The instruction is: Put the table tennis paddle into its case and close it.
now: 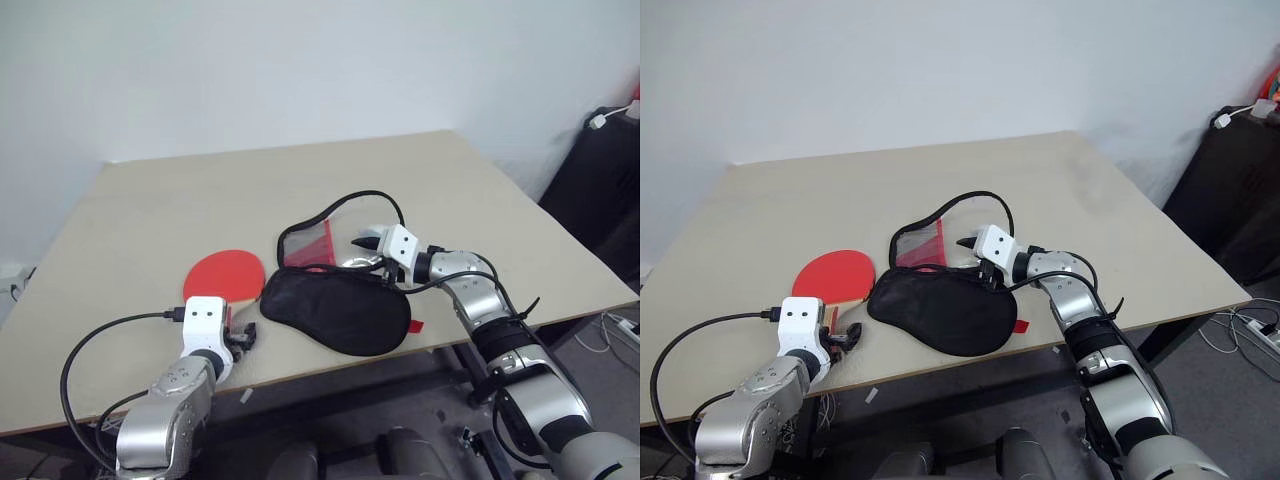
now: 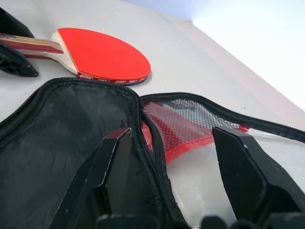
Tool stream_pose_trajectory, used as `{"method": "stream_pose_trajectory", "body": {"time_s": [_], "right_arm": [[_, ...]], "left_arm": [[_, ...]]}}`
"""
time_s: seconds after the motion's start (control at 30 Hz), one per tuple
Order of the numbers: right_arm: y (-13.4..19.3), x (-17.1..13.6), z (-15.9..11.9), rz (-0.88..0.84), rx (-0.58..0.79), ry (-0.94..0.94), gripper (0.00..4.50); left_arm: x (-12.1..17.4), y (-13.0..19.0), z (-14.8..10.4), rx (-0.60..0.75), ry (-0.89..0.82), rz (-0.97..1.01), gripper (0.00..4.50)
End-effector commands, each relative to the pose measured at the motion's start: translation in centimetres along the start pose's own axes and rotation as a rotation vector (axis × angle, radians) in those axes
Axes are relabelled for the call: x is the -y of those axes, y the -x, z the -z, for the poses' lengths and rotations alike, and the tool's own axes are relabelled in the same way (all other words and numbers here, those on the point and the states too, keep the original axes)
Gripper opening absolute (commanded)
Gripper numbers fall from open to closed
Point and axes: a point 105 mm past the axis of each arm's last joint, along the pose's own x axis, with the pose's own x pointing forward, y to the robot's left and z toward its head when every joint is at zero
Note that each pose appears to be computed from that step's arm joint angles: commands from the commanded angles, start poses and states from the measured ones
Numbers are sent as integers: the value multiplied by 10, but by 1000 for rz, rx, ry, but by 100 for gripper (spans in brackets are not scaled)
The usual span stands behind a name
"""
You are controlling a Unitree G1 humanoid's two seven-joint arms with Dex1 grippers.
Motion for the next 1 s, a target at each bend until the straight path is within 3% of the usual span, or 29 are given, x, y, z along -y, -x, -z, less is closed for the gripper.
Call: {"method": "stream_pose_trajectory", "body": {"time_s": [0.03,0.23,0.67,1.0], "right_arm": [[4,21,-24,72,73,63,294],[5,24,-25,85,79,66,294],[5,23,-23,84,74,65,294],[7,22,-22,81,68,68,294]], "left_arm": [[-4,-1,-8,29,-10,-24,240],[-4,-3,-9,33,-15,-28,120],[-21,-8,-9,14,-34,-148,117],[-40,-13,-31,118,-35,-238,117]]}}
